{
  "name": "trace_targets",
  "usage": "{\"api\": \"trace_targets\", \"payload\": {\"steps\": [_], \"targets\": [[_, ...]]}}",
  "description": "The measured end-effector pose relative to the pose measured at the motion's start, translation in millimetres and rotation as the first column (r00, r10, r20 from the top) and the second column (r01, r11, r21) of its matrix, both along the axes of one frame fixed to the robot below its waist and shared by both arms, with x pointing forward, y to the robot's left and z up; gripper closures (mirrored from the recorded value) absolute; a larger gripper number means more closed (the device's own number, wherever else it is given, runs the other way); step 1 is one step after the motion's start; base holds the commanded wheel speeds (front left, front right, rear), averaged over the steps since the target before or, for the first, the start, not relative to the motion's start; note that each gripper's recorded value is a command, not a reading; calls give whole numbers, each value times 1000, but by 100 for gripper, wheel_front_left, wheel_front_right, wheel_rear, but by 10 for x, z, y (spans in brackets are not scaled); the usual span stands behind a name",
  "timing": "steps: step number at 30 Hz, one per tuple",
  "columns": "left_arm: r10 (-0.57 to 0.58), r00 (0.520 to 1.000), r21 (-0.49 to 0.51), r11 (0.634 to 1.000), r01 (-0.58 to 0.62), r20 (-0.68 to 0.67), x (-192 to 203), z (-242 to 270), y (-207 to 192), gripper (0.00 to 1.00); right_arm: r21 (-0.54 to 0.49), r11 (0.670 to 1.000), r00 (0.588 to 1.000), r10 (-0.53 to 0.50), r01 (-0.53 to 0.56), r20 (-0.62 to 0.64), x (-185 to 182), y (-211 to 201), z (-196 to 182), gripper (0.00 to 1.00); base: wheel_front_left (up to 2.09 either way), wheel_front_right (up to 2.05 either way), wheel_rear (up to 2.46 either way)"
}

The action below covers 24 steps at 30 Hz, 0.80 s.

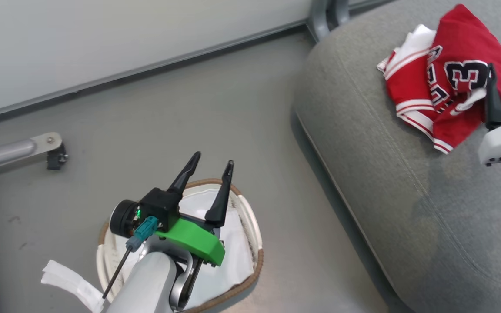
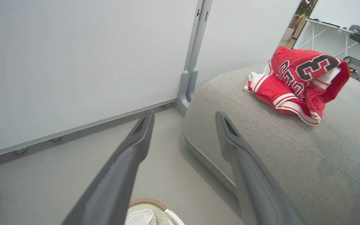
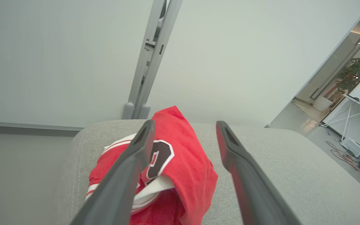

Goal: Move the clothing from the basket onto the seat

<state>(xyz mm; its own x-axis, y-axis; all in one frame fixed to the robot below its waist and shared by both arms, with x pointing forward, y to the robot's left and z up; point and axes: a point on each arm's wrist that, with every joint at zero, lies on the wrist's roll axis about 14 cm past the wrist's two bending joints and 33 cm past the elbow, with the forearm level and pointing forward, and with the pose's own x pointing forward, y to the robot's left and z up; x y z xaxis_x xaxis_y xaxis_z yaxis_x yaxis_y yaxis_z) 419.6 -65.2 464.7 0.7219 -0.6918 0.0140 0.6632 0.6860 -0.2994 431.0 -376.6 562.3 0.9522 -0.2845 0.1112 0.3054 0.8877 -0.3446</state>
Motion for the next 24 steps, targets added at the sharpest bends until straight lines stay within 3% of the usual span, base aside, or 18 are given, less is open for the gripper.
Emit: {"api": "trace_targets", "payload": {"steps": [9, 17, 24], "targets": [[262, 965, 20, 965, -262, 1, 21, 85, 808, 0, 102, 973, 977, 203, -209, 63, 363, 891, 36, 0, 0, 0, 0], [497, 868, 22, 867, -497, 6, -135, 148, 1632, 0, 203, 910, 932, 345, -361, 110, 312, 1670, -22, 0, 0, 0, 0], [622, 783, 37, 782, -622, -3, -409, 99, 2144, 0, 284, 865, 911, 397, -413, 114, 41, 2029, -205, 0, 0, 0, 0]]}}
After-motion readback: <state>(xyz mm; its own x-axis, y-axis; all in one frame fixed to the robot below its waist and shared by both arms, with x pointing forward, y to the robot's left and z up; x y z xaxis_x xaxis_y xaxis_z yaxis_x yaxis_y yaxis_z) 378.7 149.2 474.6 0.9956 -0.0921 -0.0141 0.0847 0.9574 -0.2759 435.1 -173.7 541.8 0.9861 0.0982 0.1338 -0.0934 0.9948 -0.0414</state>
